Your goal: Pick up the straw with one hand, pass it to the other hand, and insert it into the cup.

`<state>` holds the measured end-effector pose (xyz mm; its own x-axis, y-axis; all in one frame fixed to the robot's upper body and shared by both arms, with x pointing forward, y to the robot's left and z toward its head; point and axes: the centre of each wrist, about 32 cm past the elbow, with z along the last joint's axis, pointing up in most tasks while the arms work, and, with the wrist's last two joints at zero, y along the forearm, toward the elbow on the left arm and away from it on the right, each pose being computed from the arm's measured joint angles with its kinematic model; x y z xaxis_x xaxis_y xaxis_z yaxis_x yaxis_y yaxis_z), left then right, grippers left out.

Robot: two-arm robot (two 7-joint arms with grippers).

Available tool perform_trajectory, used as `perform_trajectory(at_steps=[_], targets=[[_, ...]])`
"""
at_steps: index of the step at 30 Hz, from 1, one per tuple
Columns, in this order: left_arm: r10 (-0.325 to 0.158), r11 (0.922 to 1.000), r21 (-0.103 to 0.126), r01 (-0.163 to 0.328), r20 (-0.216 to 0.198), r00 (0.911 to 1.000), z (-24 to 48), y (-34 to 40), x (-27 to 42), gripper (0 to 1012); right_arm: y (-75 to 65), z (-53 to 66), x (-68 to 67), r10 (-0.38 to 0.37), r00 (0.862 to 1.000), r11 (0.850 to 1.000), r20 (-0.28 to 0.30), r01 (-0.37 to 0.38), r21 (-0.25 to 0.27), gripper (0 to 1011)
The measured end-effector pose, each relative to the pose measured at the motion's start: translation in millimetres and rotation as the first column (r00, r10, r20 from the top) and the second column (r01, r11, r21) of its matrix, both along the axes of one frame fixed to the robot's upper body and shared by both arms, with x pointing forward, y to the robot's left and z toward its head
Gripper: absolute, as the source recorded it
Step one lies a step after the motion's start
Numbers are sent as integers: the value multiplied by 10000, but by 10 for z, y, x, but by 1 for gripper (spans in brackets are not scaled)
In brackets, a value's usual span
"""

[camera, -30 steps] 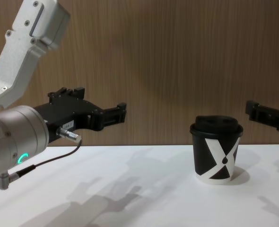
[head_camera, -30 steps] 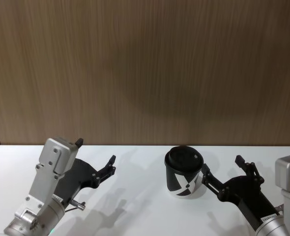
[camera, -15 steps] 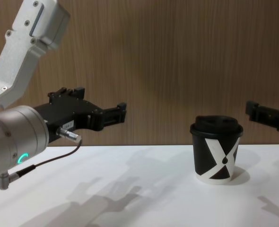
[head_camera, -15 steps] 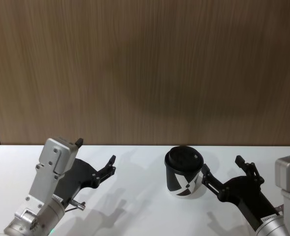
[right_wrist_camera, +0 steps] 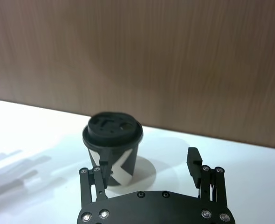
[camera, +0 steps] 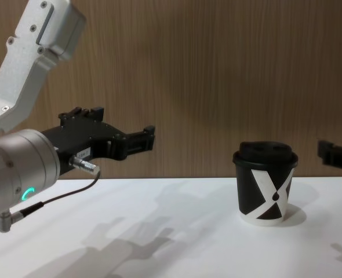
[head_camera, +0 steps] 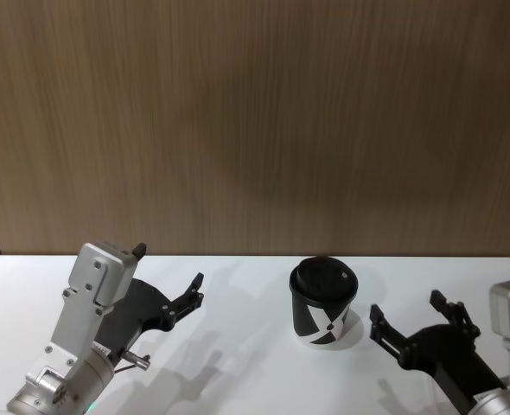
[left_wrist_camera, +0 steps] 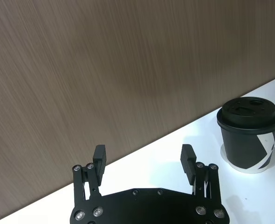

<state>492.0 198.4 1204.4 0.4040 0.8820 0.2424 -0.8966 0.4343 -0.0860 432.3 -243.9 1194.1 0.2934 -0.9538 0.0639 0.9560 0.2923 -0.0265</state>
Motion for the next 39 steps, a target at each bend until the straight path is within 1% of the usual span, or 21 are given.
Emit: perform_trajectory(at_steps=[5,11,14,20,29,39], targets=[[0,10000,1,0,-1,10000,0,0,0,1003,-50,13,-70,-177,9987,9998,-478,172,-112,1001],[0,10000,1,0,0,10000,0,0,0,1003,-89,18,-143,-276,9952,9996,-938,272,-57,1001],[0,10000,1,0,0,10000,0,0,0,1003,-105,4,-201,-312,9912,9995,-1283,313,-8,1001],[0,10000,0,0,0,10000,0,0,0,1003,-127,-23,-296,-356,9844,9993,-1722,368,35,1001],[0,10000,0,0,0,10000,0,0,0,1003,-155,-79,-390,-439,9755,9990,-2154,446,-17,1001],[0,10000,0,0,-1,10000,0,0,0,1003,-171,-151,-433,-556,9684,9984,-2430,524,-197,1001]])
